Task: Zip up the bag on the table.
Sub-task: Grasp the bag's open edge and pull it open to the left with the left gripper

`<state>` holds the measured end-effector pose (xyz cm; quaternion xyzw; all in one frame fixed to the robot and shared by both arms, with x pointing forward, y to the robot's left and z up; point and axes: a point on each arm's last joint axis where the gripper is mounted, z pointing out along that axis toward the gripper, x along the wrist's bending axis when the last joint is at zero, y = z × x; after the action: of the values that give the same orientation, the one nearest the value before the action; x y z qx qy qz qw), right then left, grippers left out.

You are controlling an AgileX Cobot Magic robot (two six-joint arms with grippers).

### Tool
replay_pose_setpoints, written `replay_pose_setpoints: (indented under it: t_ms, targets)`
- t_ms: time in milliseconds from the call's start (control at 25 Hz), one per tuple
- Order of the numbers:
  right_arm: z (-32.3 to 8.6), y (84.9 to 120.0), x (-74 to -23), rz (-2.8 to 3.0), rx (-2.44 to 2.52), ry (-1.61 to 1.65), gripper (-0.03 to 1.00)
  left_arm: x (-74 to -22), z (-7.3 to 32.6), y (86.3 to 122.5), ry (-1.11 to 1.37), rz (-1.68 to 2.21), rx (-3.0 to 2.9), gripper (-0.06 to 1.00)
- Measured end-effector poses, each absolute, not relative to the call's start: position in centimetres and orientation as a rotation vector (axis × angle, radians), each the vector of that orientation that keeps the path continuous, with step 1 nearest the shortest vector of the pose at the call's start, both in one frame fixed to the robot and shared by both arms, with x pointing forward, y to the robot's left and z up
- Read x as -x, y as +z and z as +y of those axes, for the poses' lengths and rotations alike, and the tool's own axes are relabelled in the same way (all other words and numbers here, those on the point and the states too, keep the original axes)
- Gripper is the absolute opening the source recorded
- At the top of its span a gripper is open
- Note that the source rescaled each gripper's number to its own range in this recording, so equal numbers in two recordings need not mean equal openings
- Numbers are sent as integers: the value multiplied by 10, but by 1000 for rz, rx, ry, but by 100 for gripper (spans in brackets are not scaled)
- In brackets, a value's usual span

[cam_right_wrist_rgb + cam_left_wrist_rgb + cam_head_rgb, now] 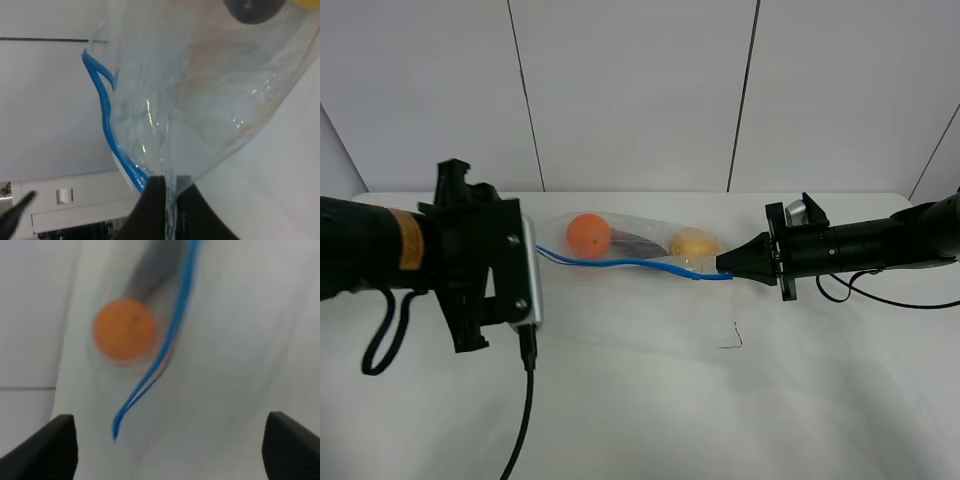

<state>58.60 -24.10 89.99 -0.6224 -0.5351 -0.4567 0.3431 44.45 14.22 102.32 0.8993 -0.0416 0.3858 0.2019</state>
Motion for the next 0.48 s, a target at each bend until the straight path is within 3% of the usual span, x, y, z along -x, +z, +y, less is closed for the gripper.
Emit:
replay_pose_setpoints:
  t_ms: [240,480]
  targets:
    - [-241,899,-585,-1405,1613,-1175,0,-449,108,985,1078,-337,-2587,99]
    - [-241,899,-584,-1410,1611,-1168,0,-450,77,966,1289,-317,-2606,97]
